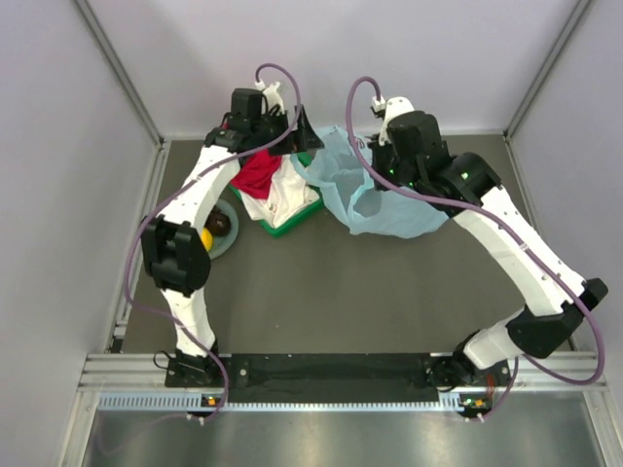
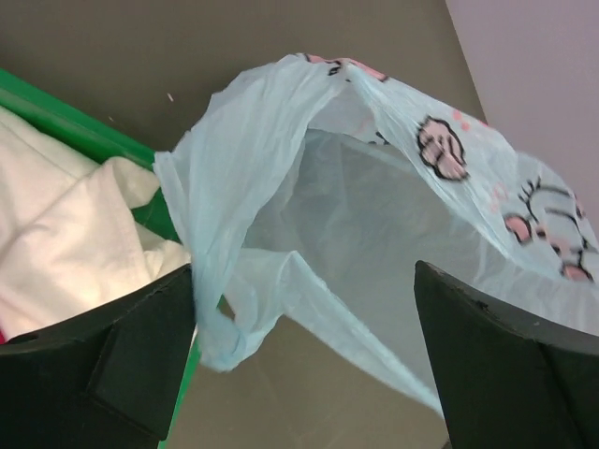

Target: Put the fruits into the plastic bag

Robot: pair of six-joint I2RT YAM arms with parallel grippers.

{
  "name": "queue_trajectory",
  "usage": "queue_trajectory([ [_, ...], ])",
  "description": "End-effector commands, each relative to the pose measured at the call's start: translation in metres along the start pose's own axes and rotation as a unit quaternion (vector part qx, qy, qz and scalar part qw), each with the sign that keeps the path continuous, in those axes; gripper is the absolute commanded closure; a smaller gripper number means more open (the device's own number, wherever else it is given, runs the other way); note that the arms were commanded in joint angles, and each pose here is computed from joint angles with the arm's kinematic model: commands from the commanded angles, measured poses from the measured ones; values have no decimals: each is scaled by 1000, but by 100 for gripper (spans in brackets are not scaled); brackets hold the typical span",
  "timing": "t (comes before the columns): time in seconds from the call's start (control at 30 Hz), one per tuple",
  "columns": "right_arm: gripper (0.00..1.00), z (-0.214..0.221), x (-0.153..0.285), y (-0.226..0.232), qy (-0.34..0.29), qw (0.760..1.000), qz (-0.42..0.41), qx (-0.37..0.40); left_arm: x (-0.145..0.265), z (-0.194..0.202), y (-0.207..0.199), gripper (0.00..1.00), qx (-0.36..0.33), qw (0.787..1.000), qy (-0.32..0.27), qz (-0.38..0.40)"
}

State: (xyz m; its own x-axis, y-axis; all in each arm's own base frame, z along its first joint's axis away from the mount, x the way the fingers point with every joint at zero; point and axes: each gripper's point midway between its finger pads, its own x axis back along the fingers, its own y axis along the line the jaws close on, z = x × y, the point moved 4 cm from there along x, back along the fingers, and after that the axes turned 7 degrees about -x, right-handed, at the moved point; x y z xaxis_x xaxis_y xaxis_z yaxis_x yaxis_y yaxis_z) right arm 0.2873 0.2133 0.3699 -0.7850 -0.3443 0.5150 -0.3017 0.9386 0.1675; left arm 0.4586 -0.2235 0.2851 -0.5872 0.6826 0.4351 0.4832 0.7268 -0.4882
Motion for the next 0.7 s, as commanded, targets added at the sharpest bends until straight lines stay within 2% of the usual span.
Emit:
queue_trajectory([
  [0.0, 100, 3, -14, -4, 13, 999, -9, -38, 48, -31, -27, 1, -126, 988, -84, 7],
  [0.07, 100, 3, -15, -4, 14, 999, -16, -41, 59, -22, -23, 1, -128, 988, -83, -18],
  [0.2, 100, 1, -16, -6, 16, 999, -21, -41, 85, -14, 19, 1, -100, 972, -90, -190],
  [0.23, 100, 1, -16, -8, 16, 999, -21, -44, 105, -18, 35, 1, -84, 953, -111, -270],
  [0.33, 100, 2, -16, -6, 19, 998, -27, -44, 150, -26, 57, 1, -69, 911, -159, -374],
  [0.4, 100, 3, -17, -4, 22, 998, -31, -48, 171, -28, 63, 1, -75, 890, -179, -412],
  [0.43, 100, 3, -17, -3, 22, 998, -34, -49, 189, -26, 71, 1, -76, 864, -186, -461],
  [0.5, 100, 3, -15, -4, 22, 998, -33, -55, 203, -21, 83, 1, -75, 842, -179, -503],
  [0.53, 100, 3, -15, -4, 21, 998, -31, -57, 208, -10, 93, 1, -77, 835, -156, -522],
  [0.57, 100, 3, -15, -4, 21, 997, -31, -61, 219, -4, 108, 1, -59, 821, -146, -549],
  [0.67, 100, 3, -12, -3, 17, 997, -34, -64, 238, 17, 139, 1, 30, 811, -124, -571],
])
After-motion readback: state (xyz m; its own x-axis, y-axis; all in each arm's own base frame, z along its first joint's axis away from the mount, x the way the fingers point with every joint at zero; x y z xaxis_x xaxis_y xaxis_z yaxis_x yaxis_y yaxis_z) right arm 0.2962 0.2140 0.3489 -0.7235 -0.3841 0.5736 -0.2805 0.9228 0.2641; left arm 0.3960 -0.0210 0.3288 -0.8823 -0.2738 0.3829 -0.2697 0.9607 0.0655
